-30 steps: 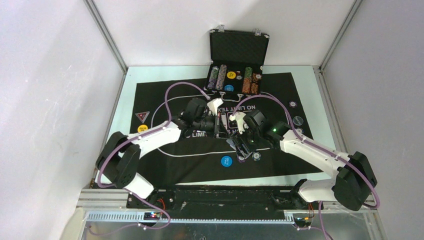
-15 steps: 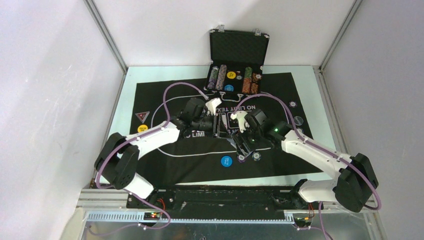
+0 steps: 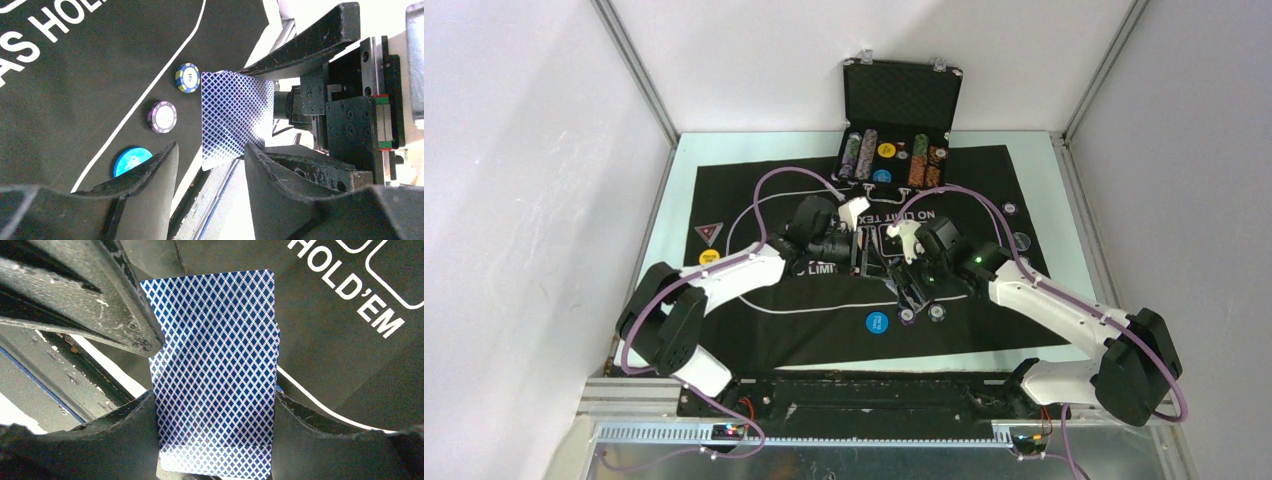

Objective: Distribute texas hold em gaming equipment

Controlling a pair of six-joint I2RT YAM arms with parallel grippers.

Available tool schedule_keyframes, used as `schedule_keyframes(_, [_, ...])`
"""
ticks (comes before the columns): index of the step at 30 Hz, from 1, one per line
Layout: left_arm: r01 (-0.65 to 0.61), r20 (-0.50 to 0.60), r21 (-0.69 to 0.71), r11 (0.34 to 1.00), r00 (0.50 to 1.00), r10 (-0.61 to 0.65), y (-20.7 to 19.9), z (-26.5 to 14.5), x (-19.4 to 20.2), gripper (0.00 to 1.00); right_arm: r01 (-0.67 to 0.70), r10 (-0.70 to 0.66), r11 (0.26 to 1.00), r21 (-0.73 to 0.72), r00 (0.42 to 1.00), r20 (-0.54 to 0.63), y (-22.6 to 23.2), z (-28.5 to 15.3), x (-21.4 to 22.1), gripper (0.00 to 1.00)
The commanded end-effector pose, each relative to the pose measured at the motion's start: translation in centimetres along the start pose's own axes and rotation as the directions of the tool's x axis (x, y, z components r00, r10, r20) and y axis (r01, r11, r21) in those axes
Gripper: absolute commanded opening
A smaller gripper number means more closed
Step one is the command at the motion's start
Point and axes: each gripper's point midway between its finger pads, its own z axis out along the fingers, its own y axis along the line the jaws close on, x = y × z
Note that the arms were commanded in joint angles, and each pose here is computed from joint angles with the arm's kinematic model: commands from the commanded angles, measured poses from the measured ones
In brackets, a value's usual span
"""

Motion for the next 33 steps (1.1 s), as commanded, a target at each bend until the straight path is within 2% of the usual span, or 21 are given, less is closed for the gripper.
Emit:
schedule_keyframes(1, [-0.002, -0.009, 0.060, 0.998, 1.000, 0.003, -1.0, 0.5, -0.1, 0.52, 0.007, -0.007, 1.000, -0.003, 0.997, 0.079, 0.2, -0.6, -1.8, 0.00])
schedule_keyframes(5, [-0.003, -0.010, 0.057, 0.998, 1.000, 0.004, -0.9, 0.6, -0.1, 0.40, 0.007, -0.006, 1.000, -0.002, 0.997, 0.079, 0.2, -0.5, -1.8, 0.00])
schedule_keyframes(10, [-0.005, -0.008, 0.048, 0.999, 1.000, 0.005, -0.8, 0.6, -0.2, 0.16, 0.006, -0.006, 1.000, -0.001, 0.997, 0.077, 0.2, -0.5, -1.8, 0.00])
schedule_keyframes(15, [-0.009, -0.006, -0.042, 0.999, 1.000, 0.009, 0.4, 0.0, 0.0, 0.02, 0.003, -0.004, 1.000, 0.008, 0.997, 0.074, 0.0, -0.5, -1.7, 0.00])
schedule_keyframes(24, [-0.026, 0.050, -0.114, 0.993, 0.998, 0.032, 1.5, -2.0, -0.6, 0.00, -0.015, 0.012, 0.999, 0.039, 0.998, 0.068, -0.7, -0.5, -1.5, 0.00])
schedule_keyframes(33, [-0.063, 0.116, -0.094, 0.994, 0.991, 0.073, 0.5, -3.9, -1.2, 0.00, -0.030, 0.025, 0.998, 0.057, 0.997, 0.074, -1.3, -0.5, -1.6, 0.00])
